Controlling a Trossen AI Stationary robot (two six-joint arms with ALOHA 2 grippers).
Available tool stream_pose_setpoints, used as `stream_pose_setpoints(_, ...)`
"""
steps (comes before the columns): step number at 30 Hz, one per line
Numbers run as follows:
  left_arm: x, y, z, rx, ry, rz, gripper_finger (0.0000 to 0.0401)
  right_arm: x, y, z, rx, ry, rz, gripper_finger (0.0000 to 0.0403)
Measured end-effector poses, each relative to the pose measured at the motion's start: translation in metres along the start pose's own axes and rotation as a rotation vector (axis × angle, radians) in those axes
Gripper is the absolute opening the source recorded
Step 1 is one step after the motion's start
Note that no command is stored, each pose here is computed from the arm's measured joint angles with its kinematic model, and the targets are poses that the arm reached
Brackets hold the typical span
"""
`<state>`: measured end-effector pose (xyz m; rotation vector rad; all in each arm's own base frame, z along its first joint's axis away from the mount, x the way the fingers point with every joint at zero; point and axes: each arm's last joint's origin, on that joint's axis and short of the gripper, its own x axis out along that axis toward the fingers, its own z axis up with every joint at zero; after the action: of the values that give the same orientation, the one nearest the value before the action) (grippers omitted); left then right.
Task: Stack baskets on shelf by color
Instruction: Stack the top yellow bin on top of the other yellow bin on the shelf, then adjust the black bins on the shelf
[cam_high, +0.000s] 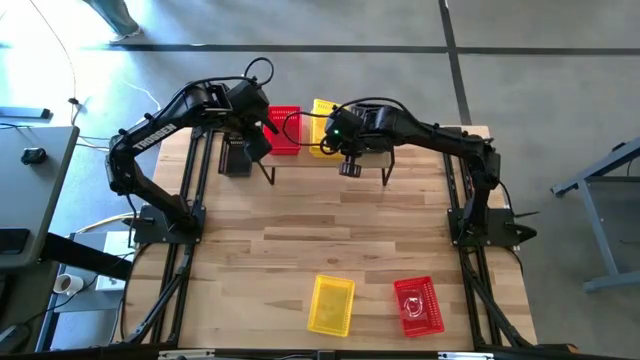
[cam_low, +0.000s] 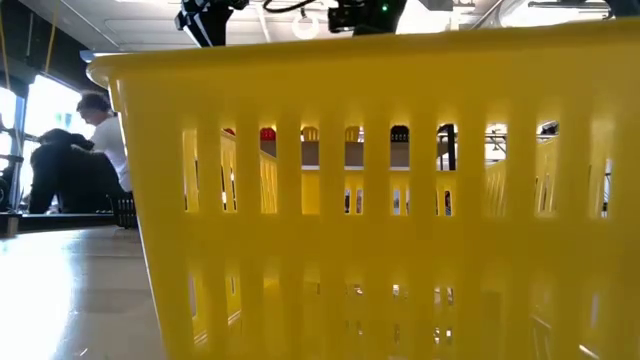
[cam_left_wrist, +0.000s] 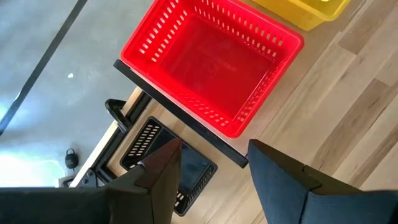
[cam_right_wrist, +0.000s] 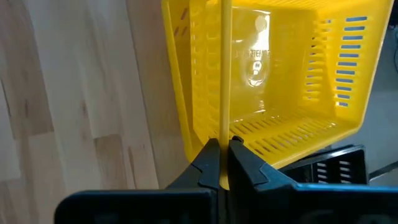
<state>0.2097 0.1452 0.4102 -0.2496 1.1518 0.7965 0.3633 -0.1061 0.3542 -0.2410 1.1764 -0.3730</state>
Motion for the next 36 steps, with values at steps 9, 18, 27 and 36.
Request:
stream_pose_setpoints(9, 0.0, 0.0, 0.0, 0.0, 0.0, -0.002, 0.0177, 0.002, 0.0, 0.001, -0.003, -0.003, -0.004, 0.0)
stream_pose_setpoints(18, 0.0, 0.0, 0.0, 0.008, 0.0, -0.003, 0.0177, 0.002, -0.001, 0.001, 0.001, 0.01, -0.048, 0.0047)
stream_pose_setpoints(27, 0.0, 0.0, 0.0, 0.008, 0.0, -0.003, 0.0177, -0.005, -0.004, 0.004, 0.057, -0.023, -0.049, 0.0098)
stream_pose_setpoints(36, 0.0, 0.0, 0.0, 0.008, 0.0, -0.003, 0.0177, -0.038, -0.023, 0.004, 0.129, -0.049, -0.1, 0.0099)
